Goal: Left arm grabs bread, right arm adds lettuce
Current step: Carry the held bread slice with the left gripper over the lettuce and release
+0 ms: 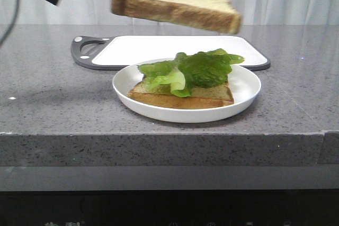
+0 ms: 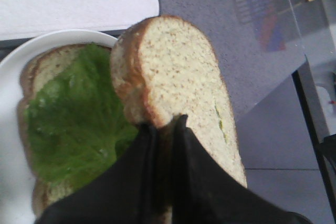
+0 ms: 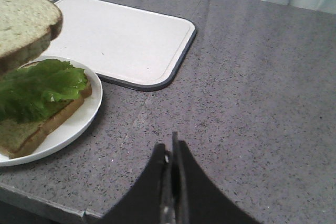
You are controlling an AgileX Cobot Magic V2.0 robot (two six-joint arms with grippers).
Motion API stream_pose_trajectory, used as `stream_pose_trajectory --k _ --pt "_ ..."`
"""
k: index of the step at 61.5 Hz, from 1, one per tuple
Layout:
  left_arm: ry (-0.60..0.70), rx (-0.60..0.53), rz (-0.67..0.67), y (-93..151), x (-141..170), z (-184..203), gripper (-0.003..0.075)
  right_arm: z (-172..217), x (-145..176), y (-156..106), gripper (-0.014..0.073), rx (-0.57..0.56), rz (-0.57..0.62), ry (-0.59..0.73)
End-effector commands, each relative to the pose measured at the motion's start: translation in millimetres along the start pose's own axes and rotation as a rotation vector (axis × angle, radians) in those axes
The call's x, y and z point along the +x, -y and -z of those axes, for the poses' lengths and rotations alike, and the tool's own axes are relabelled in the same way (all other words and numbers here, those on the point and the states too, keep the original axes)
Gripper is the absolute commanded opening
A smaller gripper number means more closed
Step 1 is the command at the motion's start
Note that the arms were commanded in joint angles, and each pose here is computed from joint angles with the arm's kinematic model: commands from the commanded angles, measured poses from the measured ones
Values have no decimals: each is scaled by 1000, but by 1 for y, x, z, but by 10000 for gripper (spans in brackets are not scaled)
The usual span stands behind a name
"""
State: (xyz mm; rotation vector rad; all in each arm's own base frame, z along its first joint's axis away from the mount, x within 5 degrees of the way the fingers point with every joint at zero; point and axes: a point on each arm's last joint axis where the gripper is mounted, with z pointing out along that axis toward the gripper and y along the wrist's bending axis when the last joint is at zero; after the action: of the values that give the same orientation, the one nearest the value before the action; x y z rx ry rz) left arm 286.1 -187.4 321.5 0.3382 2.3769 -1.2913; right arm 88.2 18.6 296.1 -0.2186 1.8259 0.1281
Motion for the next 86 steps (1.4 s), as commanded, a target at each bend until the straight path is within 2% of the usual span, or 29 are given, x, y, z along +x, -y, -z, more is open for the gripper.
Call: stream_pose_trajectory --k 1,28,34,39,53,59,68,80,83,86 --pt "30 107 1 18 -12 0 -19 3 -14 2 -63 25 -7 90" --pt "-58 53 30 -12 -12 -25 -18 3 -15 3 -63 28 -6 98" --pt "-81 38 28 -17 -11 -29 7 3 -15 3 -63 28 -5 98" --pt "-87 27 20 -19 -10 -29 69 3 -15 3 -63 29 -4 100" --pt "-95 12 14 -23 -11 -26 351 3 -15 3 -63 29 -4 101" --pt "-103 16 18 -25 -12 -21 414 3 -15 3 -63 29 -4 101" --pt "-83 11 1 -23 -16 -2 417 3 -15 3 -63 34 9 100" --pt "-20 -54 -74 -17 -20 31 416 3 -15 3 -63 34 10 100" --pt "-7 -69 -88 -16 -20 38 398 3 -15 3 -63 34 10 100" --pt "7 -74 -94 -15 -21 44 347 3 -15 3 -63 34 10 100"
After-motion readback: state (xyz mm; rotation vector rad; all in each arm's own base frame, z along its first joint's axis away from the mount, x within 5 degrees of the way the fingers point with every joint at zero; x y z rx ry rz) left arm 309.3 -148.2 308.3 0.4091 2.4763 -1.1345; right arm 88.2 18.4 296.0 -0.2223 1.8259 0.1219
